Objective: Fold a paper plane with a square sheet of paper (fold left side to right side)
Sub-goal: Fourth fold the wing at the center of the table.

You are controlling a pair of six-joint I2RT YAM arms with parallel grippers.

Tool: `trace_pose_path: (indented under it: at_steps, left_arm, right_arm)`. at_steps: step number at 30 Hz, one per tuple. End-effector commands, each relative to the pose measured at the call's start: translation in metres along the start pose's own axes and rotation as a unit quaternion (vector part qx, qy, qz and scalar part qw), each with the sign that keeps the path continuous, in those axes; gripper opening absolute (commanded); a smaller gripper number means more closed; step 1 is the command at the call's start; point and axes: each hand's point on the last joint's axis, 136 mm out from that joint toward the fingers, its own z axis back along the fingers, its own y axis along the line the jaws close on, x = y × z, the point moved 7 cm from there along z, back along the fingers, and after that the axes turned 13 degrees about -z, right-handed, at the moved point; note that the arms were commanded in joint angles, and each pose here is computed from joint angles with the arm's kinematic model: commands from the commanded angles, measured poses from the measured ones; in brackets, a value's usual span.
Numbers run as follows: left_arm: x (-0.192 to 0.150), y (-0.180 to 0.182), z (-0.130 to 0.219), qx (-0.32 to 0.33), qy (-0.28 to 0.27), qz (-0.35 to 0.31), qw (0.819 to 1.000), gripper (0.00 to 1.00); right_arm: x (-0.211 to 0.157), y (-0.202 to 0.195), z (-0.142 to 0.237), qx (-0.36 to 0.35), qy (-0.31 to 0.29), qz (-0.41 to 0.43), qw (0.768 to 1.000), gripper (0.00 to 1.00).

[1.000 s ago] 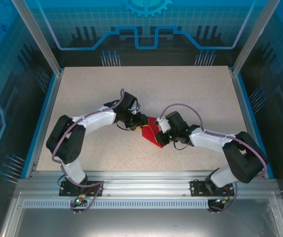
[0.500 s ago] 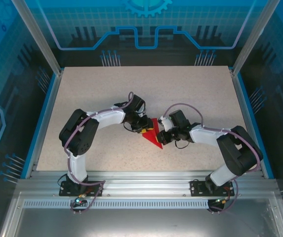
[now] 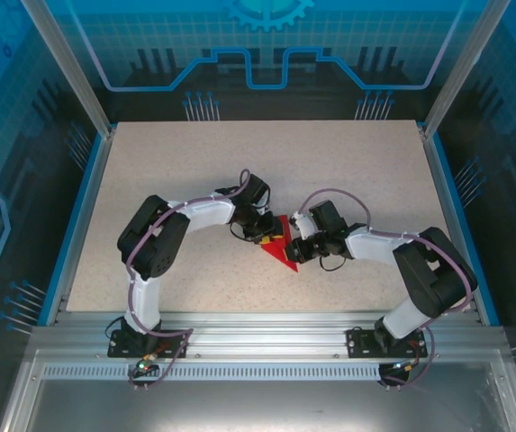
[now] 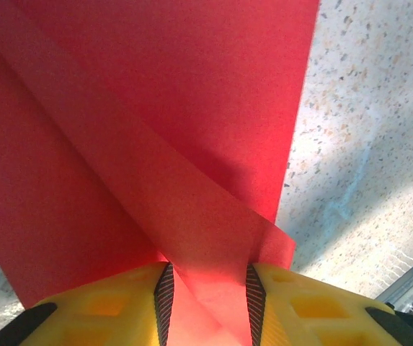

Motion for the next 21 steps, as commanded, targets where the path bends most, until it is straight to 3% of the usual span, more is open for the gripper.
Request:
trace_pose_path:
  at_steps: [1,9,21]
  left_arm:
    - [0.001,0.0,-0.007,0.004,0.01,0.004,1.0,0.37]
    - [0.0,0.002,-0.007,0.01,0.01,0.004,1.0,0.37]
    - [-0.001,0.002,-0.005,0.011,0.01,0.004,1.0,0.37]
  right_arm:
    - [0.0,-0.003,0.006,0.016,-0.001,-0.016,1.0,0.21]
    - [0.016,0.001,0.032,0.082,-0.023,-0.052,0.995,0.35]
    - [0.036,-0.007,0.012,0.123,0.012,-0.102,0.987,0.33]
